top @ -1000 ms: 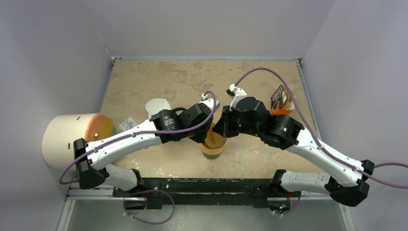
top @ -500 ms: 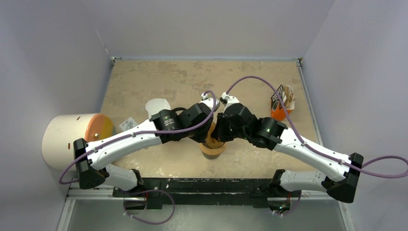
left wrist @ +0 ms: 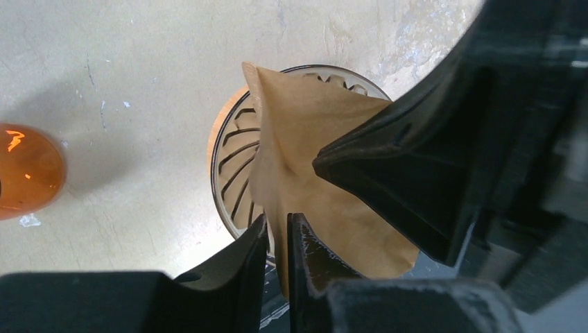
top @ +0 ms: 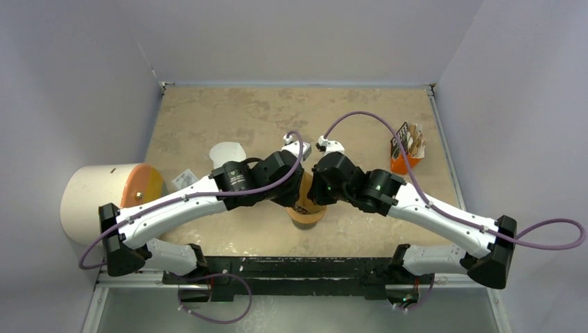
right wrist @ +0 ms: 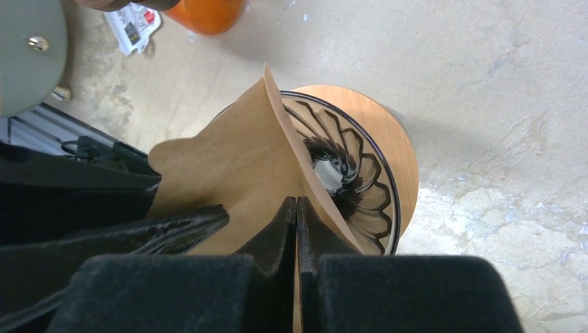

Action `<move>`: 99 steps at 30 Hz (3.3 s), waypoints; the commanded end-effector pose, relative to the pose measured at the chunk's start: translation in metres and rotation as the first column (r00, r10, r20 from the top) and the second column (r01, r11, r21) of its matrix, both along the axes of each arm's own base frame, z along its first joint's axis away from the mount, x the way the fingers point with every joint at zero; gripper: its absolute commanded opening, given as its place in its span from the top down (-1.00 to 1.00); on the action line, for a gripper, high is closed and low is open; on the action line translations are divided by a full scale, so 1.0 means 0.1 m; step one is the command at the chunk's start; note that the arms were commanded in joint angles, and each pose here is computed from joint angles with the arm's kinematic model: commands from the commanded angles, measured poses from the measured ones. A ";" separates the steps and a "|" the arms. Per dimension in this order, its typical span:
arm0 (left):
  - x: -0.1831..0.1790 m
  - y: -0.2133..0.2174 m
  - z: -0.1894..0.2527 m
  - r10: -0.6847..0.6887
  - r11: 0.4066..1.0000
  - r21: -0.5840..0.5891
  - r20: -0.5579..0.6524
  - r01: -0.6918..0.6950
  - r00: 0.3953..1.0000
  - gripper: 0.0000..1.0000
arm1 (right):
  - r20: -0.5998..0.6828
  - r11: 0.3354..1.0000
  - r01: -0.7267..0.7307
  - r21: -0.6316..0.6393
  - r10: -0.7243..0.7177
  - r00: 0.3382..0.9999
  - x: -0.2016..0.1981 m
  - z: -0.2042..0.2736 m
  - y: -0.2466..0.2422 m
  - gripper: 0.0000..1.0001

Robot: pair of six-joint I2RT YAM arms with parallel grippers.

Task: Place the coffee filter in the dripper
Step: Place the coffee filter in the coffee dripper.

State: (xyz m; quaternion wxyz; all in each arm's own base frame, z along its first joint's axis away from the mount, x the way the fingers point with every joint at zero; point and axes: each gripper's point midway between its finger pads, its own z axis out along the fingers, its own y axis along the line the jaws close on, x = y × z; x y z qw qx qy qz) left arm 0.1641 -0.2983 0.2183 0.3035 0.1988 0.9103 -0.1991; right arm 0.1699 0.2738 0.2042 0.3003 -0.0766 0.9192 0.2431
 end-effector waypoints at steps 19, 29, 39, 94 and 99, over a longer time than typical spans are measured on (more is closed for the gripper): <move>0.08 0.46 0.76 0.101 0.981 -0.187 0.232 -0.057 0.967 0.23 | -0.013 0.992 0.006 -0.123 -0.008 1.000 0.13 0.02 0.08 1.00; 0.07 0.79 0.85 0.127 0.978 -0.197 0.332 -0.063 0.935 0.23 | -0.076 0.986 -0.009 -0.169 -0.004 0.997 0.12 -0.12 0.17 1.00; 0.06 0.93 0.81 0.106 0.984 -0.174 0.390 -0.039 0.915 0.23 | -0.154 0.963 -0.037 -0.268 -0.004 0.988 0.06 -0.26 0.13 1.00; 0.08 1.13 0.78 0.071 0.995 -0.089 0.455 -0.033 0.888 0.21 | -0.151 0.954 -0.038 -0.297 -0.007 0.989 0.06 -0.30 0.07 -0.10; 0.09 1.12 0.76 0.069 0.996 -0.085 0.454 -0.034 0.889 0.21 | -0.145 0.956 -0.055 -0.288 0.014 0.989 0.06 -0.27 0.09 -0.15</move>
